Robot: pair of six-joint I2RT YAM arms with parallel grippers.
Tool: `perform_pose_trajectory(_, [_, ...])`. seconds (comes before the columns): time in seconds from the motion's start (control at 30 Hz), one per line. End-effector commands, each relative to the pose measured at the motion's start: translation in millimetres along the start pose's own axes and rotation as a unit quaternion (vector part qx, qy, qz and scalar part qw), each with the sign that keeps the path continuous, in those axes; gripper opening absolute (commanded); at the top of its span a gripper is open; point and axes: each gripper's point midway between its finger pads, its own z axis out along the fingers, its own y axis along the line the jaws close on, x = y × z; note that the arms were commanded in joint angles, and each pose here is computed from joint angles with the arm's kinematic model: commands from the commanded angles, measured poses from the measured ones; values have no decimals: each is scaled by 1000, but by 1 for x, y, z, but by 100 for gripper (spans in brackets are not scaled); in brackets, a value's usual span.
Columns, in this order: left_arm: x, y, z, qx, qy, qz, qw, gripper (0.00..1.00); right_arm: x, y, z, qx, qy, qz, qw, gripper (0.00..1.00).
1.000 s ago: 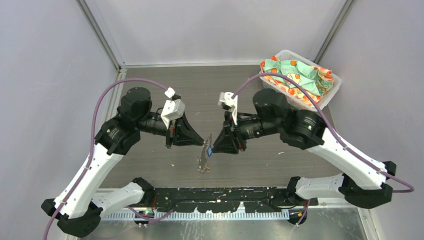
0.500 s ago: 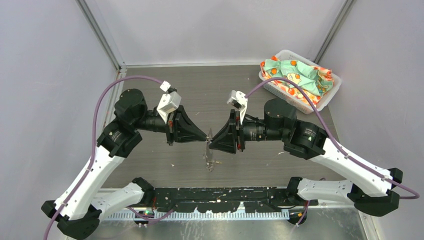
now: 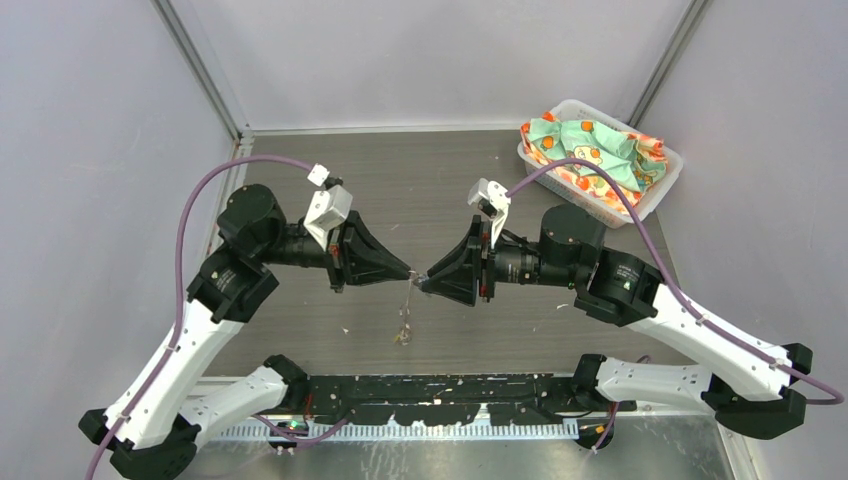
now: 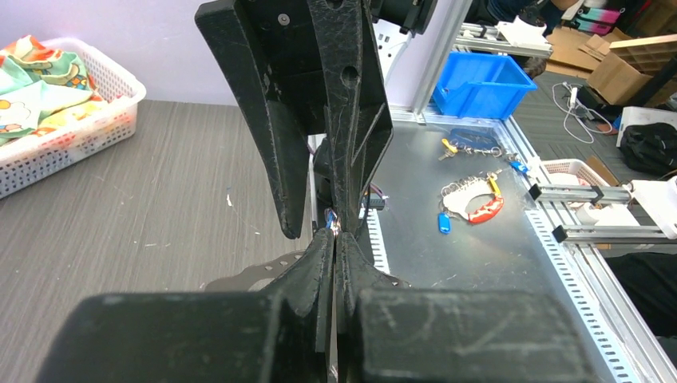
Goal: Put the keys on the keyring
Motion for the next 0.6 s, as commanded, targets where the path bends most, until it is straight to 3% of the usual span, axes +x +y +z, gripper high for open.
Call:
perform_pose_trajectory(0.0, [-15, -3, -1, -6, -23, 31, 999, 0, -17, 4, 3, -6, -31, -7, 999, 38])
perform_pose_trajectory(0.3, [-17, 4, -2, -31, -30, 41, 998, 0, -11, 5, 1, -12, -22, -4, 1000, 9])
perform_pose_trajectory(0.57, [-21, 12, -4, -55, -41, 51, 996, 0, -3, 4, -2, -9, -20, 10, 1000, 4])
